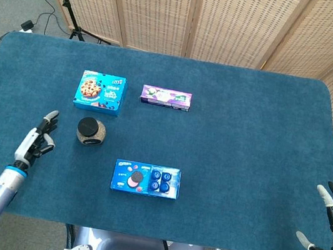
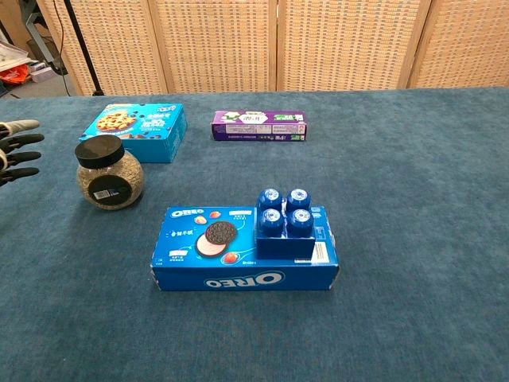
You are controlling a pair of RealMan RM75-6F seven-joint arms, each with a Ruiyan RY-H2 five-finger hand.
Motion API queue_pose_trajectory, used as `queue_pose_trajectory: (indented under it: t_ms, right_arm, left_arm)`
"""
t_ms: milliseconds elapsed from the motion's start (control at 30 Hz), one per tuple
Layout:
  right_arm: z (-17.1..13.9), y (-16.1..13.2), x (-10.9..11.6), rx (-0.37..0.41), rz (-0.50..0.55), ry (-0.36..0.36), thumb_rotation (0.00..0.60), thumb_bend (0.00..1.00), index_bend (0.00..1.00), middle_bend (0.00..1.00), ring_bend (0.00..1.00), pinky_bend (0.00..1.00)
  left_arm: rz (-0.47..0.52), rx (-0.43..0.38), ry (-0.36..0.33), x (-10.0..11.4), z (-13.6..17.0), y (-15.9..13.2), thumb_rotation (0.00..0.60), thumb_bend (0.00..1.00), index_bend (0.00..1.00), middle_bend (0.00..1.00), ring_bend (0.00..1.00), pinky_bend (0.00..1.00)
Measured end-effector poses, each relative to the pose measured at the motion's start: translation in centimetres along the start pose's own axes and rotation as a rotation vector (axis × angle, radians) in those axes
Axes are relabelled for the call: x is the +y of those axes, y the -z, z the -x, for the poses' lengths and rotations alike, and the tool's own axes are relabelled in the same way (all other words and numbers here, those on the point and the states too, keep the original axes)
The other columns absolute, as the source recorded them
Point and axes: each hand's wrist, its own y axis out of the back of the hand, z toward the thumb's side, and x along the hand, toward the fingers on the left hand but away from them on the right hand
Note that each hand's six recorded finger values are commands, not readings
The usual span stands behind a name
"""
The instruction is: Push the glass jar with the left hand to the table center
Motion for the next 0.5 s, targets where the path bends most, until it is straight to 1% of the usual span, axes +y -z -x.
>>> queue_pose_trajectory:
  t_ms: [167,300,400,500]
  right_arm:
    - [0.1,0.1,0.1,-0.002,0.001,0.001,0.600,0.00,0.00,0.00,0.00,0.00]
    - [0.1,0.2,0.1,-0.007,0.003,0.000,0.600,0.00,0.00,0.00,0.00,0.00]
    - [0.1,0.3,0.2,-0.008,0.007,0.002,0.600,0.00,0.00,0.00,0.00,0.00]
    - [0.2,0.3,0.2,-0.009,0.010,0.003,0.600,0.00,0.00,0.00,0.00,0.00]
  left_arm:
    - [-0.022,0.002,0.014,-1.5,-1.0,-0.5,0.600,0.99,0.00,0.00,0.00,0.00]
    - [-0.005,0.006,0.020,-3.3,-1.6,-0.5,0.600,0.99,0.00,0.00,0.00,0.00]
    - [0.004,0.006,0.020,-4.2,-1.6,-0.2,0.600,0.99,0.00,0.00,0.00,0.00]
    - [0.025,0.004,0.006,-4.5,-1.7,0.0,0.600,0.99,0.00,0.00,0.00,0.00]
